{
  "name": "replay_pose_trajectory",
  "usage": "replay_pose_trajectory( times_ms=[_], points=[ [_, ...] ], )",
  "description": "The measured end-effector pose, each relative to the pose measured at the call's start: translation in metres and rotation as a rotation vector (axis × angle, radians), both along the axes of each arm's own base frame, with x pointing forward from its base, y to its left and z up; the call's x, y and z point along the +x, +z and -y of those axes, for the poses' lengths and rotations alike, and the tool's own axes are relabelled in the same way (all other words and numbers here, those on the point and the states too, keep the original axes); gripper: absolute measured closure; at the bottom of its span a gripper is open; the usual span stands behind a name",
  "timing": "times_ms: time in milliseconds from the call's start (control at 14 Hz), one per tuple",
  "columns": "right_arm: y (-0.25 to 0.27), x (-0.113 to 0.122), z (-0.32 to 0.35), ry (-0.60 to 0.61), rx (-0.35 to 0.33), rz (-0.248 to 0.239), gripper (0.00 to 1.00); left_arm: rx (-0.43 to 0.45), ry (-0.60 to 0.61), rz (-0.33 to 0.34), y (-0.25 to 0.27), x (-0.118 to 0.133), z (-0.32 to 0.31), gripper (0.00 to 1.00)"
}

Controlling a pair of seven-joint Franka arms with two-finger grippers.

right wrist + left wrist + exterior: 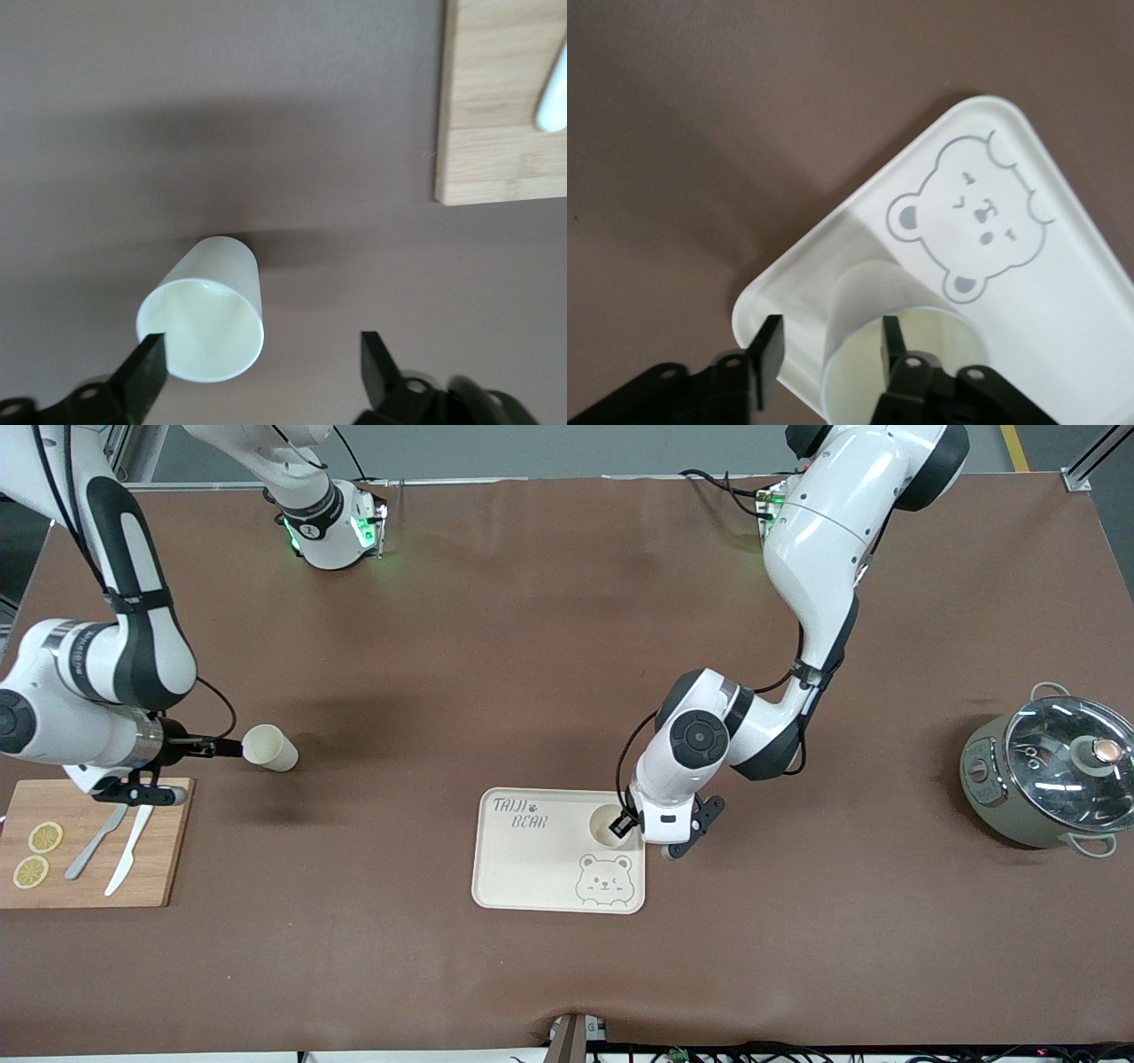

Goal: Place white IKEA cup upright on tray with both arms
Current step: 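Release the cup on the tray while the right gripper grasps the other cup, then carry the second cup with the right gripper onto the tray while the left gripper withdraws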

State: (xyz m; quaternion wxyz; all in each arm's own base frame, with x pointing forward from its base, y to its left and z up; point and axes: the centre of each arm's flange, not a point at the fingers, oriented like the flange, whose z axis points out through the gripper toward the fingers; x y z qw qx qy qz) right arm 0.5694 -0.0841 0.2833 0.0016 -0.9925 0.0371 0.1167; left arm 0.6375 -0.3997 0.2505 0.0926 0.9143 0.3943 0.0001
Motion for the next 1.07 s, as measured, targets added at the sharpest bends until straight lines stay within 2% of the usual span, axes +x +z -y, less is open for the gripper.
replay_pose_trajectory(
  times_ms=[143, 214, 286, 429, 500, 571, 714, 786, 929, 1071],
  points=[
    [-0.017, -0.009, -0.001, 0.001, -0.003, 0.021, 0.31, 0.001, 0.014, 0.026, 0.029, 0.011, -0.011, 0.23],
    [-0.025, -0.013, -0.002, 0.002, -0.005, 0.035, 0.31, 0.005, 0.024, 0.042, 0.049, 0.018, -0.021, 0.14],
    [-0.033, -0.018, -0.003, 0.002, -0.005, 0.045, 0.36, 0.006, 0.039, 0.057, 0.069, 0.024, -0.034, 0.03],
    [-0.047, -0.028, -0.007, -0.006, 0.002, 0.051, 0.59, 0.015, 0.06, 0.061, 0.105, 0.031, -0.058, 0.0],
    [-0.05, -0.031, -0.008, -0.008, 0.006, 0.05, 0.59, 0.022, 0.068, 0.058, 0.119, 0.032, -0.067, 0.0],
    [-0.051, -0.032, -0.009, -0.01, 0.009, 0.048, 0.65, 0.034, 0.073, 0.065, 0.131, 0.033, -0.076, 0.0],
    [-0.05, -0.031, -0.011, -0.011, 0.012, 0.051, 0.89, 0.088, 0.072, 0.092, 0.154, 0.039, -0.101, 0.0],
    [-0.048, -0.031, -0.013, -0.01, 0.014, 0.048, 0.97, 0.109, 0.063, 0.09, 0.165, 0.041, -0.117, 0.0],
    [-0.038, -0.026, -0.024, -0.011, 0.029, 0.024, 0.97, 0.144, 0.017, 0.068, 0.187, 0.041, -0.147, 0.0],
    [-0.005, -0.005, -0.052, -0.056, 0.06, 0.002, 0.97, 0.176, -0.035, 0.04, 0.217, 0.036, -0.177, 0.0]
  ],
)
